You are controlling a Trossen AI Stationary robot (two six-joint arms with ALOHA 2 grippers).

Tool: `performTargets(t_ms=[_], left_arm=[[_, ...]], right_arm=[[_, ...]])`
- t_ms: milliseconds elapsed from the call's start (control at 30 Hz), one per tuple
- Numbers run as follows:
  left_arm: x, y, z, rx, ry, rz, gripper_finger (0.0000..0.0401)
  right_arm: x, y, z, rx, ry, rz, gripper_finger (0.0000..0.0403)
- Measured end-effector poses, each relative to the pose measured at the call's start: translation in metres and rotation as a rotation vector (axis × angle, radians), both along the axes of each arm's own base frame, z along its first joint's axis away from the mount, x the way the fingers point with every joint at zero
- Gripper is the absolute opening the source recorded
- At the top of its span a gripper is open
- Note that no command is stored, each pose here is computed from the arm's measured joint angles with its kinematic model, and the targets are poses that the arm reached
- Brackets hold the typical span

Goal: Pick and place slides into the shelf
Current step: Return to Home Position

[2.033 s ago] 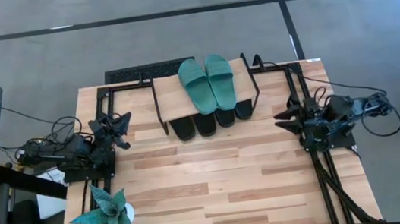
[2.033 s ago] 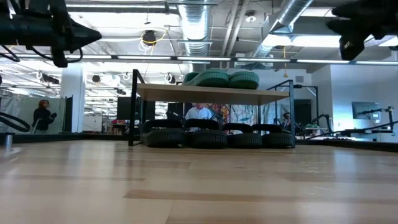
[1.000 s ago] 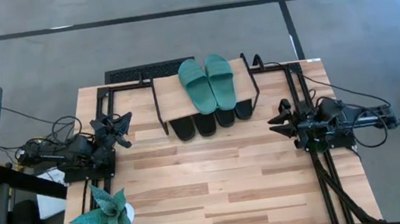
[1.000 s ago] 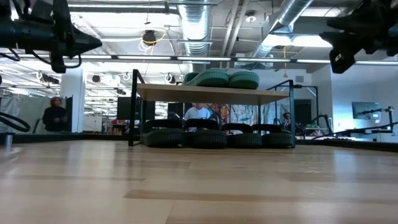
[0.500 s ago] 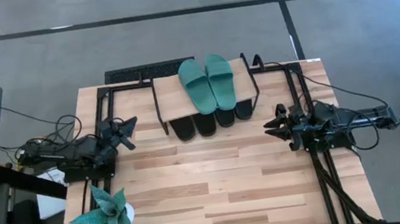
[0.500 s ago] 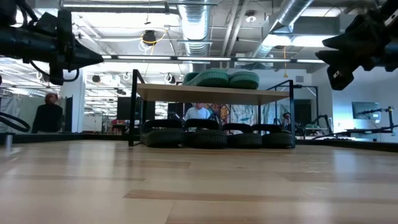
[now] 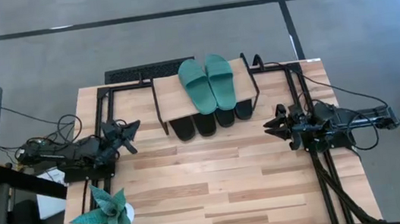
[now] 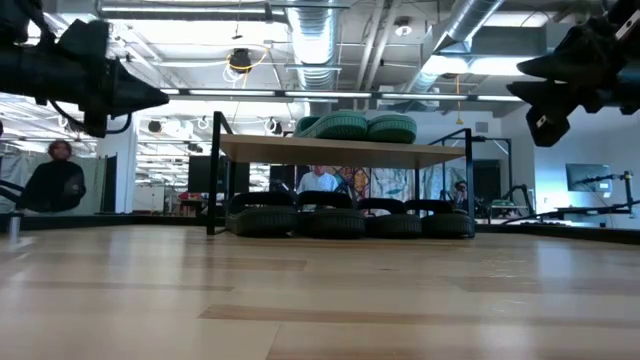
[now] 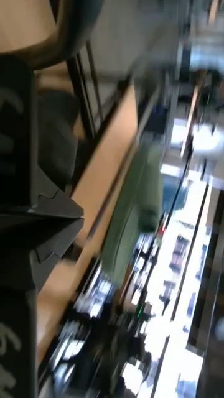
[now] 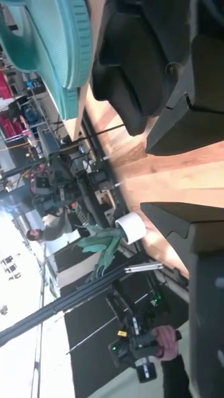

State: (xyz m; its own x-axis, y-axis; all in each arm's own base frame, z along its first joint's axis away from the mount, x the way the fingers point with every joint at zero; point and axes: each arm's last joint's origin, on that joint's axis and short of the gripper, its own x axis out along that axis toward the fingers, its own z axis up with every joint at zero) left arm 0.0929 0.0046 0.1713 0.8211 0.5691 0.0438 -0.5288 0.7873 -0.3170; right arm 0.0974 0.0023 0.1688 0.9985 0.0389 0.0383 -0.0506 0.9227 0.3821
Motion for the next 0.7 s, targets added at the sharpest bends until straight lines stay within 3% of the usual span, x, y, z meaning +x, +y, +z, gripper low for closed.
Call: performTargets(t_ms=[133, 367, 533, 700], left_arm=[[0.002, -0.005, 0.005, 0.063, -0.021, -0.188, 0.0000], [0.004, -0.010, 0.002, 0.133, 0.031, -0.355, 0.0000], [0.005, -0.014, -0.001, 0.217, 0.078, -0.495, 0.0000], [0.005, -0.015, -0.002, 0.282, 0.103, -0.540, 0.0000]], right_arm=[[0.000, 0.000, 0.000, 0.035, -0.001, 0.002, 0.0118], [0.000, 0.000, 0.000, 0.043, 0.000, 0.002, 0.0118], [0.000, 0.000, -0.002, -0.029, 0.020, -0.001, 0.0118], [0.000, 0.000, -0.002, -0.083, 0.018, -0.006, 0.0118]])
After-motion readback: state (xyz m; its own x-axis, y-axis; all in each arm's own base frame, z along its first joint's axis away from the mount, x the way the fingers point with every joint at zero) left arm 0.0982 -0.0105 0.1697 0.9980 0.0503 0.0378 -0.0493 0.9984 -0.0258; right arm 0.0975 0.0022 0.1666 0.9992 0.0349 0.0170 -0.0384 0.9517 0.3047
